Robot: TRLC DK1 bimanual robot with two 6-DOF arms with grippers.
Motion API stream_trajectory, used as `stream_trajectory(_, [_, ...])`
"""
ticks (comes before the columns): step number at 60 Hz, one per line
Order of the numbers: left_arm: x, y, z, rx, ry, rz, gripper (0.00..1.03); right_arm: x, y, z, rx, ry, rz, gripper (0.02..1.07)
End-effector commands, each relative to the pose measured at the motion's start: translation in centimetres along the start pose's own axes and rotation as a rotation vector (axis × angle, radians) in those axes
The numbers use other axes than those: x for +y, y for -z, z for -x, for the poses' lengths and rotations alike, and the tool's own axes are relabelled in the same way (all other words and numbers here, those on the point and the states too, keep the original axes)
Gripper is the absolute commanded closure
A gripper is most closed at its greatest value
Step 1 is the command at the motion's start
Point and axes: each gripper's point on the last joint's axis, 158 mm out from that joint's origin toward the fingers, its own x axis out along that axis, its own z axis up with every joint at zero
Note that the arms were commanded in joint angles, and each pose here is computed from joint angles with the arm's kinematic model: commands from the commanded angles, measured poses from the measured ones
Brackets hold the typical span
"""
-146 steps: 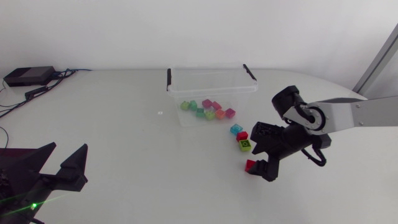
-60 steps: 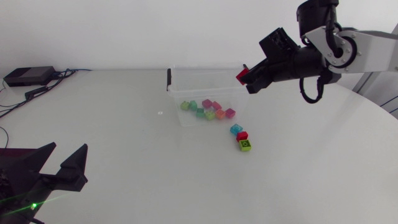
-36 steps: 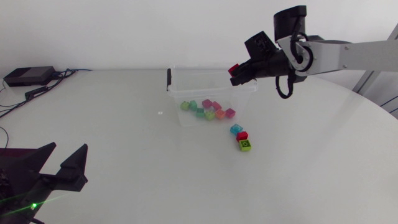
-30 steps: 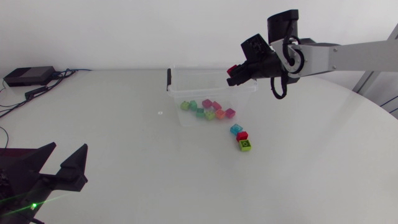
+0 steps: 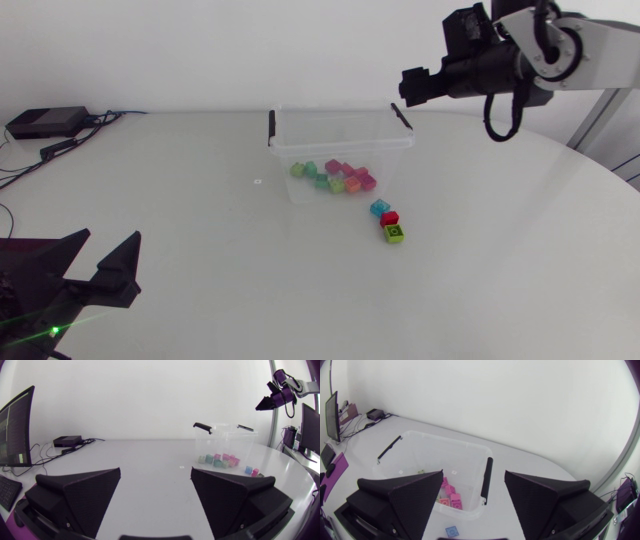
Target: Pick up the duplo bricks and place them in the container
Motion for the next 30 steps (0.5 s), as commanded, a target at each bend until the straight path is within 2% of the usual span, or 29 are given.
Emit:
stream_trajectory(1, [0.1, 0.7, -0.1, 0.01, -0.002, 0.003, 0.05, 0.6, 3.8, 0.8, 0.079, -0.001, -0.031, 0.16])
stream_trajectory(18, [0.1, 0.7, -0.1, 0.01, -0.002, 0.003, 0.05, 3.0, 12.9, 1.2, 0.251, -0.049, -0.039, 0.16])
stream_trajectory(30, [0.1, 0.7, -0.1, 0.01, -0.002, 0.003, 0.05, 4.8, 17.3, 0.7, 0.351, -0.082, -0.028, 0.16])
